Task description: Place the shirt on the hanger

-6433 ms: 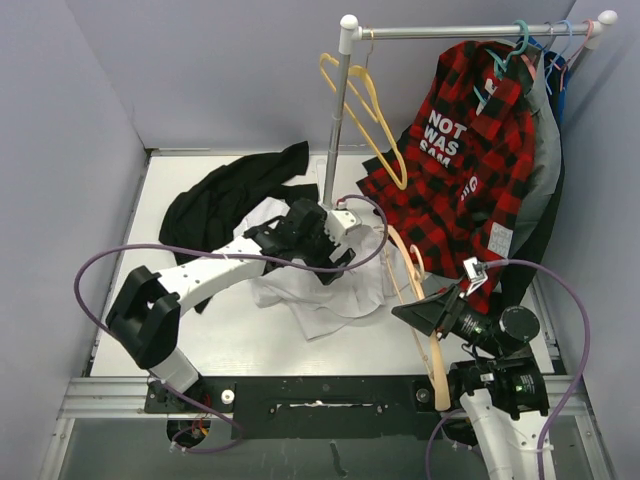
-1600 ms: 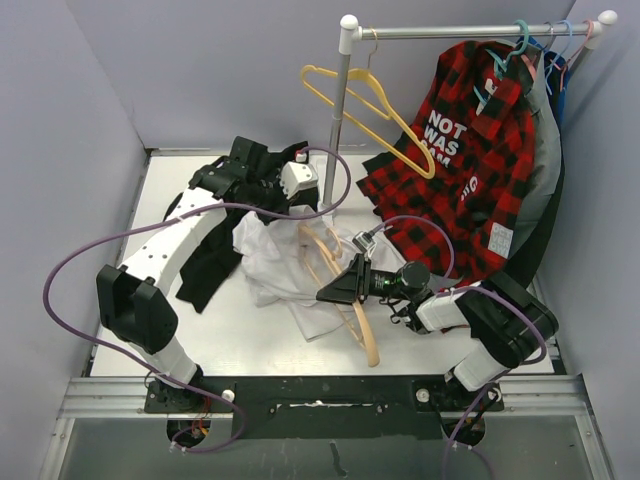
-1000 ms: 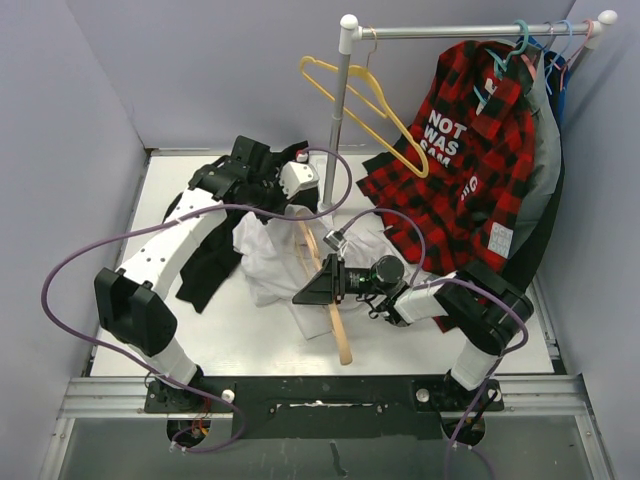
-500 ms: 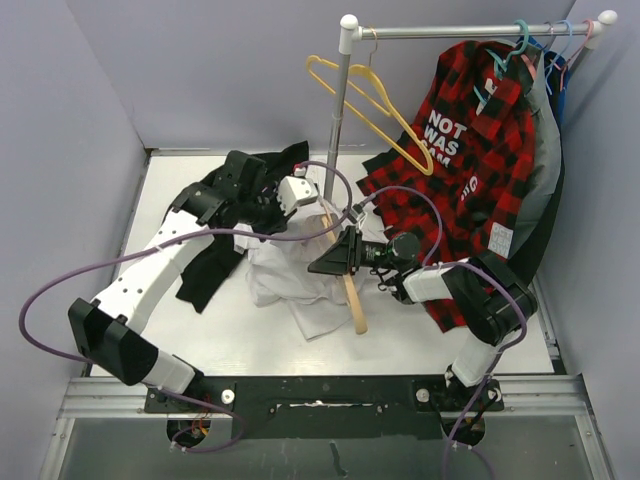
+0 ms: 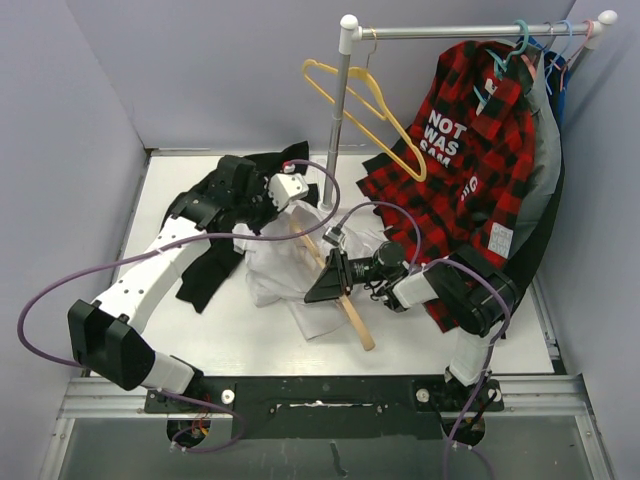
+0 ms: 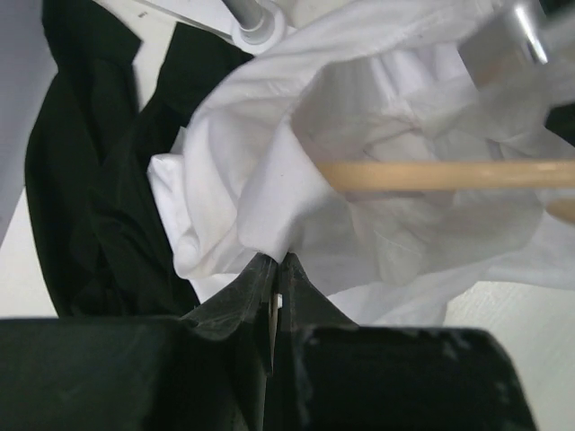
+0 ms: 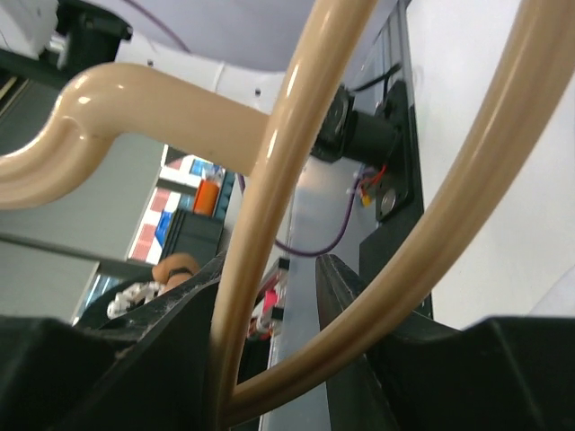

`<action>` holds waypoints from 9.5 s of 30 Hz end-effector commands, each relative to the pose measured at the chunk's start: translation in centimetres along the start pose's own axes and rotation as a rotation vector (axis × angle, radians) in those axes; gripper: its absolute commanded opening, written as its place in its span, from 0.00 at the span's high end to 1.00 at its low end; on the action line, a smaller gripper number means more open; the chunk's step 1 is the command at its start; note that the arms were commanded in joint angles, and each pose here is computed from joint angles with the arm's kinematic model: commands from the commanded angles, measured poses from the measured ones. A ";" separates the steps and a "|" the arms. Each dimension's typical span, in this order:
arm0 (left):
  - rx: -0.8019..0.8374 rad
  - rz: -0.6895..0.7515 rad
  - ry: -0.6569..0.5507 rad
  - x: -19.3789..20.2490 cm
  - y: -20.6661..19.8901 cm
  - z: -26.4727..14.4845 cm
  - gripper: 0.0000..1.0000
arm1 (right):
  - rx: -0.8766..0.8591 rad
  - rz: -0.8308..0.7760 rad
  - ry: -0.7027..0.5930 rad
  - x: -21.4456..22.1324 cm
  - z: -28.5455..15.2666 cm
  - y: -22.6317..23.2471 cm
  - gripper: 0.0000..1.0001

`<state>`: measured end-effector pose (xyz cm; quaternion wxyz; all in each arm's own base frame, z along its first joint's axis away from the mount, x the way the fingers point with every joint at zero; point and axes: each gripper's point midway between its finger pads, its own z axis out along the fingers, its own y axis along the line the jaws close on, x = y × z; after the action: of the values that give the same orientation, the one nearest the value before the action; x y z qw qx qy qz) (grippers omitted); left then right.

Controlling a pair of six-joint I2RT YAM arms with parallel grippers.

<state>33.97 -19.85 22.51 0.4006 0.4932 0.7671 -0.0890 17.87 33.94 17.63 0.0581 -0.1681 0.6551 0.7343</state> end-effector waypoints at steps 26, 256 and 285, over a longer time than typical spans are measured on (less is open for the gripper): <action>0.007 0.086 -0.337 -2.4 5.9 -2.2 0.27 | -0.084 -0.107 0.113 -1.1 1.7 1.6 1.00; 0.439 0.353 0.090 9.7 -6.2 -13.1 1.00 | 1.524 -0.264 -0.197 -4.4 -23.9 -10.1 1.00; 0.122 0.290 0.326 13.0 5.9 -13.8 1.00 | 1.654 -0.310 -0.057 -2.7 -24.0 -10.9 1.00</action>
<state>27.80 -5.90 20.62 0.2479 0.6837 0.6773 -0.1118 29.40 20.78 10.84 0.3490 -0.1728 0.9017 0.1878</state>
